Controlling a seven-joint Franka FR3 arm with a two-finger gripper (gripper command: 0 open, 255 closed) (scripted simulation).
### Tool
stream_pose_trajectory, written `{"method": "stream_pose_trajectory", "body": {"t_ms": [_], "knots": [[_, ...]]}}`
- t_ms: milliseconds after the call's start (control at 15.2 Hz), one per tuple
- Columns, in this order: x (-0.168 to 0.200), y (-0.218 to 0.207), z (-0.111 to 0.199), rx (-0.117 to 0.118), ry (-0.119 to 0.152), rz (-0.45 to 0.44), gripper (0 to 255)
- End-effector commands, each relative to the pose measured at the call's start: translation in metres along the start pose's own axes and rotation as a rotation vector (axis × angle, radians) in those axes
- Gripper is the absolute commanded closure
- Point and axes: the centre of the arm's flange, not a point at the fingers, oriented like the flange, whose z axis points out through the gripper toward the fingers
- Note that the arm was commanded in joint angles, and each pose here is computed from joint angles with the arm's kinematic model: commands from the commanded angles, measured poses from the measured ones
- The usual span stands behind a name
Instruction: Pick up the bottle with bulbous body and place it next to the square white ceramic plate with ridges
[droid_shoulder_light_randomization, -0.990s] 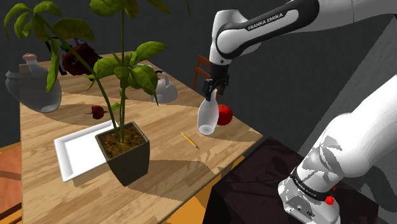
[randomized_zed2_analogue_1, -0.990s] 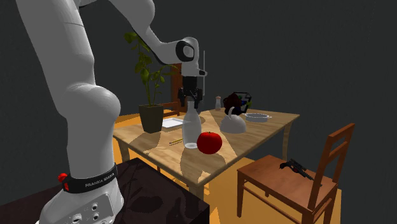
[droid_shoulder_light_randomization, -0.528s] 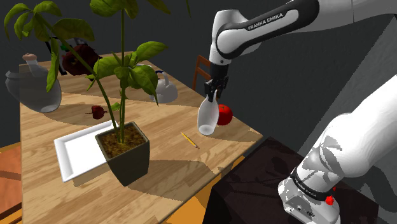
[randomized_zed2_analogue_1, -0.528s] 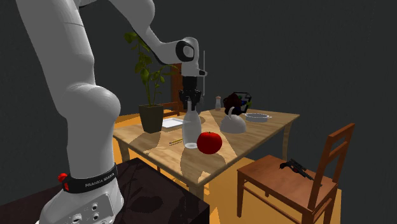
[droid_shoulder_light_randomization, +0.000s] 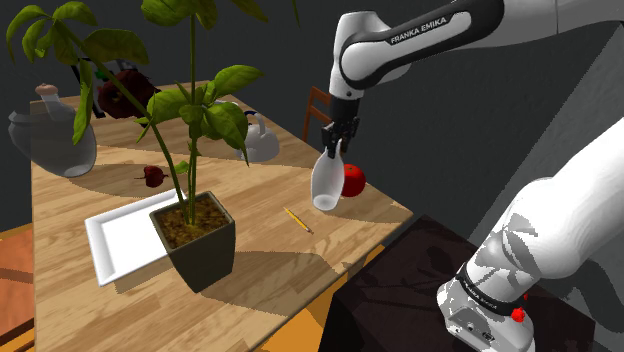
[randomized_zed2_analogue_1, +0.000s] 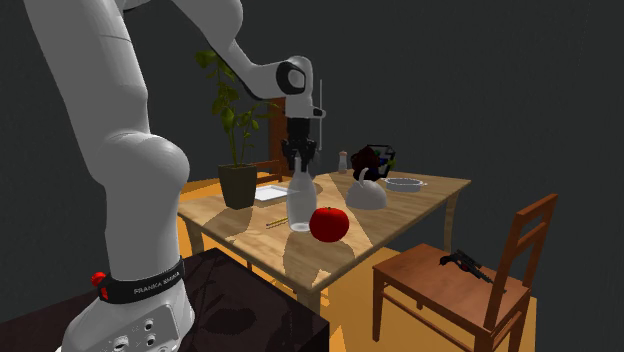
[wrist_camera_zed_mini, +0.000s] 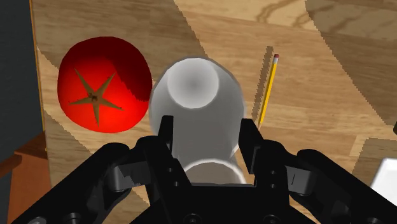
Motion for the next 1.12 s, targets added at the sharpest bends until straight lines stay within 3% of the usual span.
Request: {"method": "stream_pose_trajectory", "body": {"t_ms": [0, 1056], "knots": [[-0.001, -0.001, -0.009, 0.0, 0.0, 0.0, 255], [-0.004, -0.002, -0.094, 0.0, 0.0, 0.0, 255]]}}
